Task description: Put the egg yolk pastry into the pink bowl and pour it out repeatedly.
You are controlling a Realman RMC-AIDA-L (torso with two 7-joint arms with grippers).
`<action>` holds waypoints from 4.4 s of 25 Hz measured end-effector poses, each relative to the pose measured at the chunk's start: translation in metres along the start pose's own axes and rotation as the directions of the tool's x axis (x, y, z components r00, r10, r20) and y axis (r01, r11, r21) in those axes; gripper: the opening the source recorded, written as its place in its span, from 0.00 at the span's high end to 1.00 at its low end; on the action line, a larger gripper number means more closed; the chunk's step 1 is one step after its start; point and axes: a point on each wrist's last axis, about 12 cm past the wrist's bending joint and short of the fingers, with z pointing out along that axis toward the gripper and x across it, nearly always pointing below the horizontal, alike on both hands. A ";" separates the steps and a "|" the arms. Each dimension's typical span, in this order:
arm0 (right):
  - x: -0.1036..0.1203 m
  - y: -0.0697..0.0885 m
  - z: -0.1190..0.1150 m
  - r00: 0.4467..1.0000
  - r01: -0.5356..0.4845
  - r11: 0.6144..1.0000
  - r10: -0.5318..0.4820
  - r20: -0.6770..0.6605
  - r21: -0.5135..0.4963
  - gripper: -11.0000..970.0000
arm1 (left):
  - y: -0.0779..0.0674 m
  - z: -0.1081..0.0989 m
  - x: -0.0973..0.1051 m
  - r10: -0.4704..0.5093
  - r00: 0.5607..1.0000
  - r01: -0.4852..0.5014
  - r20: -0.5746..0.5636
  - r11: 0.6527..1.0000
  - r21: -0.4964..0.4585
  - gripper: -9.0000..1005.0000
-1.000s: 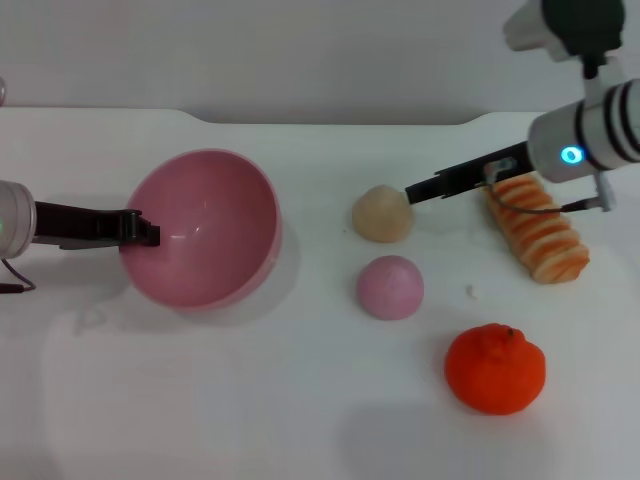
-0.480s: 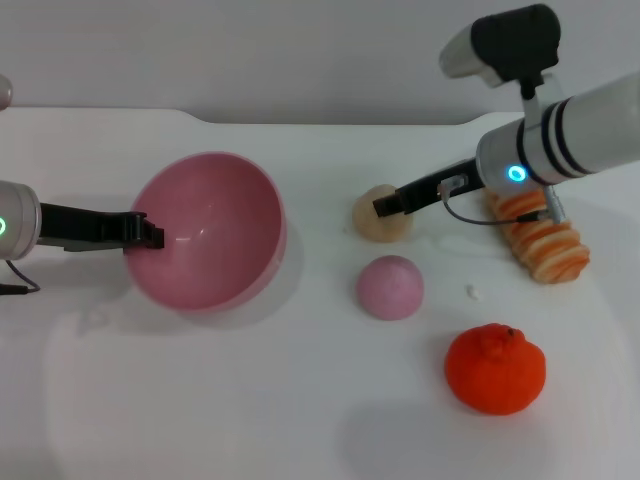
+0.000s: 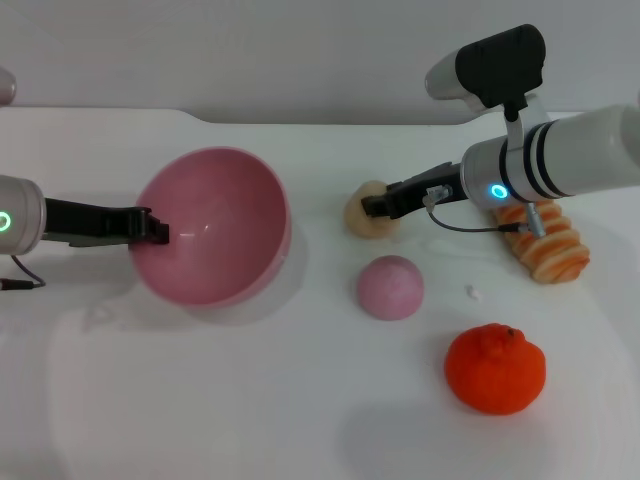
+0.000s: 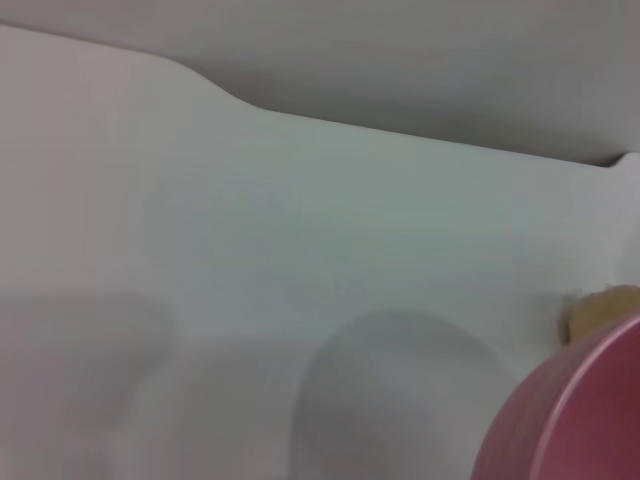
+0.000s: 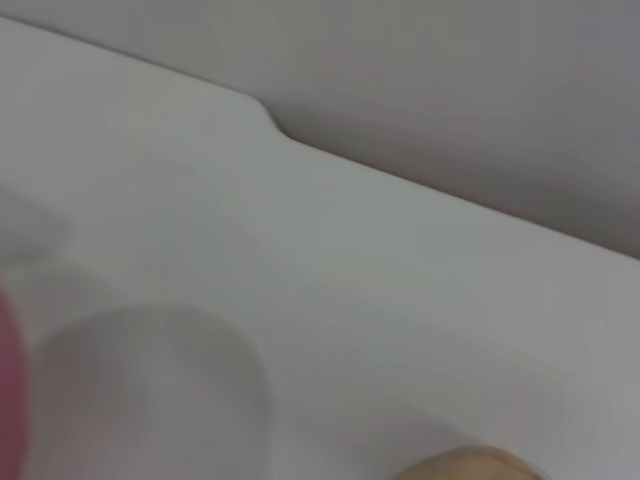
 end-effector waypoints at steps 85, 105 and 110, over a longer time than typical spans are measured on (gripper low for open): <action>0.083 -0.090 -0.100 0.889 -0.355 0.935 0.340 0.305 -0.006 0.60 | -0.111 0.050 0.072 0.965 0.066 -0.600 0.253 0.241 -0.762 0.99; 0.072 -0.086 -0.089 0.892 -0.350 0.937 0.337 0.300 -0.012 0.60 | -0.087 0.063 0.098 0.994 -0.108 -0.435 0.004 -0.044 -0.900 0.99; 0.070 -0.085 -0.087 0.895 -0.342 0.940 0.329 0.300 -0.011 0.60 | -0.077 0.058 0.077 0.904 0.202 -0.384 0.376 0.427 -0.819 0.99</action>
